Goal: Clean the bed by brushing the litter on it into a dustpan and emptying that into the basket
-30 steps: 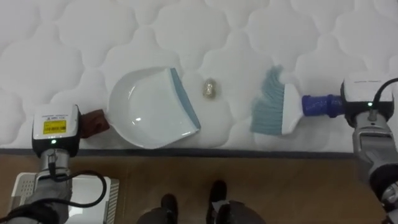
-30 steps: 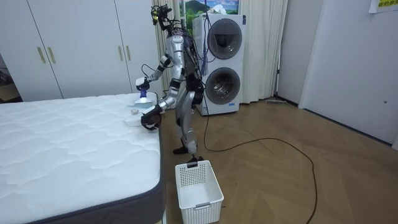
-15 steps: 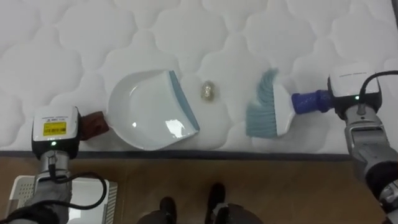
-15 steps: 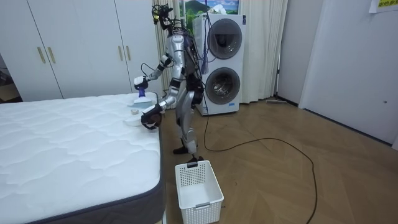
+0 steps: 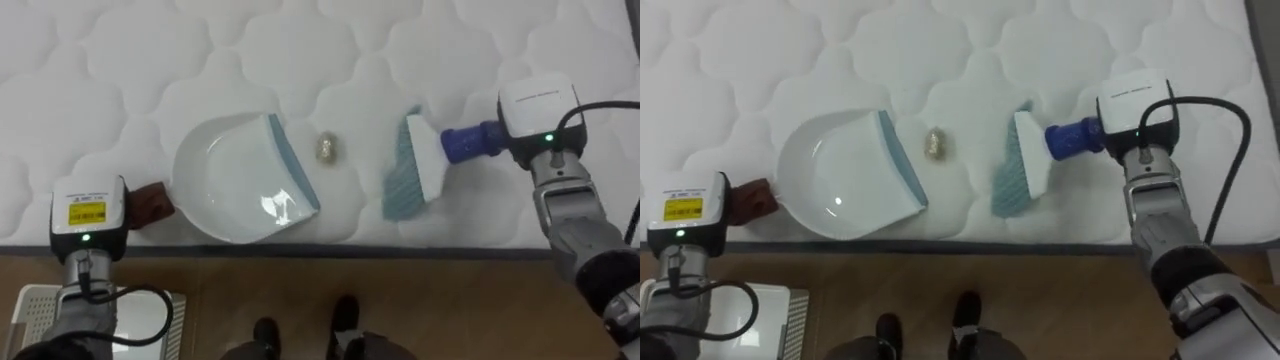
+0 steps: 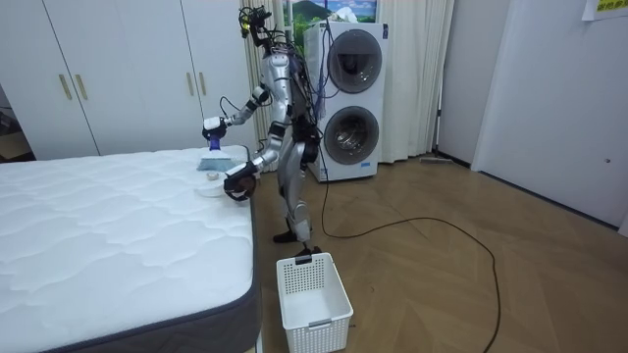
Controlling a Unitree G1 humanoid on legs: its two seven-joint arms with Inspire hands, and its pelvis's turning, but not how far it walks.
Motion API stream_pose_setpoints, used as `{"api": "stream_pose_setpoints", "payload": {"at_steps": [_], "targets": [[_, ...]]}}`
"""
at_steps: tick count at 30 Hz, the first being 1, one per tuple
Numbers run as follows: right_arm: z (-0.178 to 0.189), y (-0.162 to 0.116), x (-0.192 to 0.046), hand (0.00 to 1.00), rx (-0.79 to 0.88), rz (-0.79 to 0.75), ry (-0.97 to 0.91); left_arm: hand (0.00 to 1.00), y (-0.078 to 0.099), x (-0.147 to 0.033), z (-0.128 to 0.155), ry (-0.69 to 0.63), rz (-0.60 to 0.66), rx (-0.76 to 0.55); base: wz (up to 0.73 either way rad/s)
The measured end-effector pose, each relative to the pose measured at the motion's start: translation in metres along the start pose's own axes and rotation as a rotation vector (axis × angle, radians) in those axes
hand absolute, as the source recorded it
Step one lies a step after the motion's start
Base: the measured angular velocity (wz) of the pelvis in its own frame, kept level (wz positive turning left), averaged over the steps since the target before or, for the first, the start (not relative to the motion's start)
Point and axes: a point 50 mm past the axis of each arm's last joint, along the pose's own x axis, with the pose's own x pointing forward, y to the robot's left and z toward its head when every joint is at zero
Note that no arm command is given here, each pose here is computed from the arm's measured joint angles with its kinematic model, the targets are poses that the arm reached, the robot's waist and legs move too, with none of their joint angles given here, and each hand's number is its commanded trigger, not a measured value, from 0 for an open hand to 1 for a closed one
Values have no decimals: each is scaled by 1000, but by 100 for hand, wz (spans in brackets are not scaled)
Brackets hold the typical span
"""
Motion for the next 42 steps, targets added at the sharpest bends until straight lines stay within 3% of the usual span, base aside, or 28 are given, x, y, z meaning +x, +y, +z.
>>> {"api": "stream_pose_setpoints", "payload": {"at_steps": [7, 42], "targets": [[56, -17, 2, 100, 120, -80, -153, 100, -2, -3, 17, -21, -27, -43, 8], [87, -26, -3, 100, 330, -2, -249, 100, -4, -7, 43, -53, -85, -113, 2]]}}
